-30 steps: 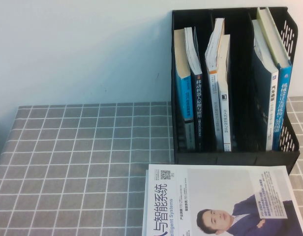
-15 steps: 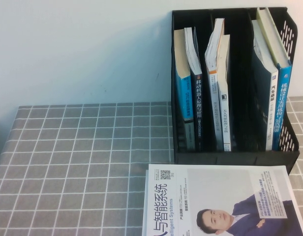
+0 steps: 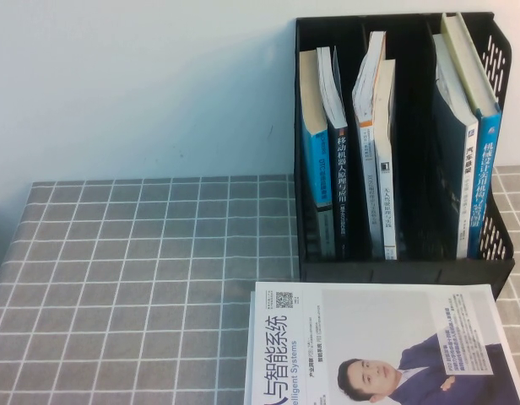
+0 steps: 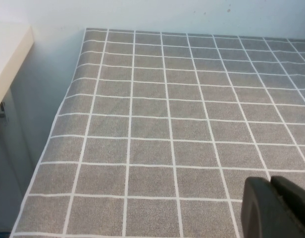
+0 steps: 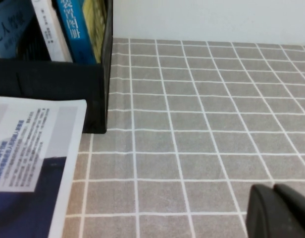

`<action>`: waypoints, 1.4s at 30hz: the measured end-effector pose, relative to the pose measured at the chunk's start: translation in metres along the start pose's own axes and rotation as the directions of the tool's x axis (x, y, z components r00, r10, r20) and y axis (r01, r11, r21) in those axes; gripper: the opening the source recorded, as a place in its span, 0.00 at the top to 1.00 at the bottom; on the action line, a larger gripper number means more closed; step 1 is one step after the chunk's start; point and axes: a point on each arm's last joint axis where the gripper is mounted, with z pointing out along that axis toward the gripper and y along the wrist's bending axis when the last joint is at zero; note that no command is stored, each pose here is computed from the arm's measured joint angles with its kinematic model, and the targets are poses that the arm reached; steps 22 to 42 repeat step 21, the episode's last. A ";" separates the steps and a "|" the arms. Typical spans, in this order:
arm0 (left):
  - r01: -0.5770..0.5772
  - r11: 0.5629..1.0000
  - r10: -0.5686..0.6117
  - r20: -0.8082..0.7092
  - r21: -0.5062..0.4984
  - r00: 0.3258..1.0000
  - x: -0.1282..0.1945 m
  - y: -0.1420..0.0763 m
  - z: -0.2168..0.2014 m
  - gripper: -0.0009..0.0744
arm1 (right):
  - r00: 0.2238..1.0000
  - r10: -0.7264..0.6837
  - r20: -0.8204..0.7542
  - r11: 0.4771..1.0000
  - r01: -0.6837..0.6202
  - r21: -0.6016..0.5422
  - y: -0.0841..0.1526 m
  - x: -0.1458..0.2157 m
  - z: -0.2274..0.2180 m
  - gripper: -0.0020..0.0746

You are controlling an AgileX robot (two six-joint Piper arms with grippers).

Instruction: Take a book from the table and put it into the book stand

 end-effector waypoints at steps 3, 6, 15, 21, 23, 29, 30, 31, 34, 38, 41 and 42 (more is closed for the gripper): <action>0.000 1.000 0.000 0.000 0.000 1.000 0.000 0.000 0.000 0.99 | 1.000 0.022 0.001 1.000 -0.022 -0.010 0.001 0.000 0.000 0.98; 0.000 1.000 0.000 0.000 0.000 1.000 0.000 0.000 0.000 0.99 | 1.000 0.025 -0.002 1.000 -0.025 -0.013 0.001 0.000 0.000 0.98; 0.000 1.000 0.000 0.000 0.000 1.000 0.000 0.000 0.000 0.99 | 1.000 0.031 -0.003 0.999 -0.031 -0.017 0.002 0.000 0.000 0.98; 0.000 1.000 0.000 0.000 0.000 1.000 0.000 0.000 0.000 0.99 | 1.000 0.024 -0.001 0.999 -0.024 -0.042 0.003 0.000 0.000 0.98; 0.000 1.000 0.000 0.000 0.000 1.000 0.000 0.000 0.000 0.99 | 1.000 0.024 -0.001 0.999 -0.024 -0.042 0.003 0.000 0.000 0.98; 0.000 1.000 0.000 0.000 0.000 1.000 0.000 0.000 0.000 0.99 | 1.000 0.024 -0.001 0.999 -0.024 -0.042 0.003 0.000 0.000 0.98; 0.000 1.000 0.000 0.000 0.000 1.000 0.000 0.000 0.000 0.99 | 1.000 0.024 -0.001 0.999 -0.024 -0.042 0.003 0.000 0.000 0.98; 0.000 1.000 0.000 0.000 0.000 1.000 0.000 0.000 0.000 0.99 | 1.000 0.024 -0.001 0.999 -0.024 -0.042 0.003 0.000 0.000 0.98; 0.000 1.000 0.000 0.000 0.000 1.000 0.000 0.000 0.000 0.99 | 1.000 0.024 -0.001 0.999 -0.024 -0.042 0.003 0.000 0.000 0.98; 0.000 1.000 0.000 0.000 0.000 1.000 0.000 0.000 0.000 0.99 | 1.000 0.024 -0.001 0.999 -0.024 -0.042 0.003 0.000 0.000 0.98; 0.000 1.000 0.000 0.000 0.000 1.000 0.000 0.000 0.000 0.99 | 1.000 0.024 -0.001 0.999 -0.024 -0.042 0.003 0.000 0.000 0.98; 0.000 1.000 0.000 0.000 0.000 1.000 0.000 0.000 0.000 0.99 | 1.000 0.024 -0.001 0.999 -0.024 -0.042 0.003 0.000 0.000 0.98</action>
